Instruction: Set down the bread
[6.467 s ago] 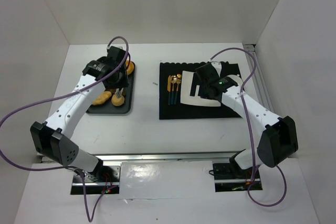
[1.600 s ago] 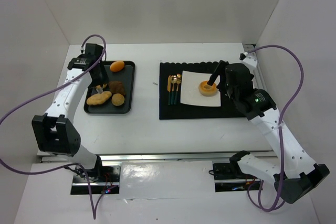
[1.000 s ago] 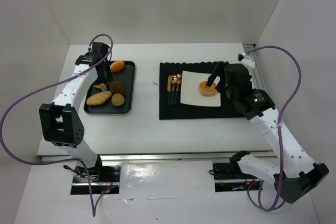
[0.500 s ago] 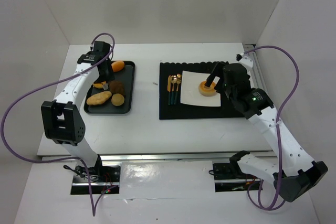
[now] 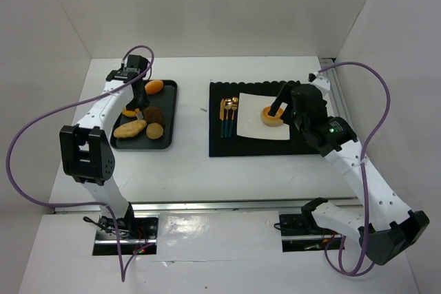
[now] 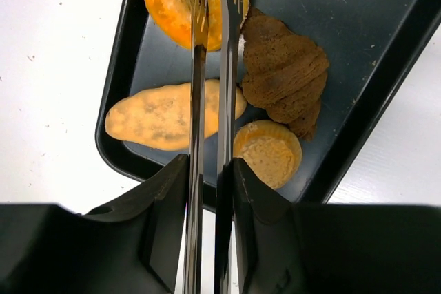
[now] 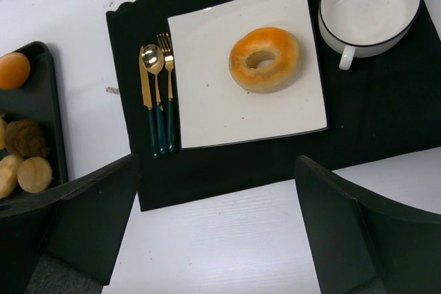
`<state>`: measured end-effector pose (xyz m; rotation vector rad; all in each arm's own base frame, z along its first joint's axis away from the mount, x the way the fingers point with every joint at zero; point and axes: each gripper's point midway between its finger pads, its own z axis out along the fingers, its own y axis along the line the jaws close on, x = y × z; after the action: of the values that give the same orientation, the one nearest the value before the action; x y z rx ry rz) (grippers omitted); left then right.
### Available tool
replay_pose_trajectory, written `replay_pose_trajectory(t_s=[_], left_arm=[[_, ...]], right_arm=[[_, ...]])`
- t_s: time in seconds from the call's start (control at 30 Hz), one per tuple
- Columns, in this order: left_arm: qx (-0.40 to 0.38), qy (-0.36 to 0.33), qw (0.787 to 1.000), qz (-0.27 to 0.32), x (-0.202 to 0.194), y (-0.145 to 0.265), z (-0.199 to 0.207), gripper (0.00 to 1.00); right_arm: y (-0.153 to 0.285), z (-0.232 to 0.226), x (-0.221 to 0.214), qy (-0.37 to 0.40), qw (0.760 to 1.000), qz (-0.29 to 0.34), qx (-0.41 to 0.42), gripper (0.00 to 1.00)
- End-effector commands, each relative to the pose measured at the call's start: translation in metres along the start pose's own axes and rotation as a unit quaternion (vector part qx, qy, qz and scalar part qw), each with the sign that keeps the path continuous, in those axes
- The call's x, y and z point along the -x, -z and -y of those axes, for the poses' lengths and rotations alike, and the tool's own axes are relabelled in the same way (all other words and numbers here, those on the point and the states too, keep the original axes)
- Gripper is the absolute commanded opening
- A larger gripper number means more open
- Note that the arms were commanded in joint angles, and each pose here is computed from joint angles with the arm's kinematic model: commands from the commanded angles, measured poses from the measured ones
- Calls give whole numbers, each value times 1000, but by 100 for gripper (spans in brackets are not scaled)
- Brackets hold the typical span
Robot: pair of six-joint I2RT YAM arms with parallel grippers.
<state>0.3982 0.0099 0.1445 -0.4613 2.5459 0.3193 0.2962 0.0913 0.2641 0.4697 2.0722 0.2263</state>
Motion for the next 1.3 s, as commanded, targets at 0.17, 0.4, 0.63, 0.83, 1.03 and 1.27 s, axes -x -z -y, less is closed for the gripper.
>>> replay_pose_trajectory(t_s=[0.17,0.4,0.63,0.83,1.03,1.27], left_arm=[[-31,18,997,67,34,59,-8,6],[-64,5,992,109,36,115,-5,0],[-212,-65,967,123,7,179,77,0],[-361,-110,921,96,-42,228,180,0],[-377,-146,911,80,-69,226,256,0],[-394,-168,901,71,-82,214,317,0]], right_arm=[[-1,-5,8,-14,1000,14,8,100],[-1,-8,9,-16,1000,15,15,100],[2,-1,23,-14,999,41,-8,100],[26,17,53,-14,995,91,-49,100],[55,34,72,-24,990,124,-64,100],[68,45,76,-23,988,132,-79,100]])
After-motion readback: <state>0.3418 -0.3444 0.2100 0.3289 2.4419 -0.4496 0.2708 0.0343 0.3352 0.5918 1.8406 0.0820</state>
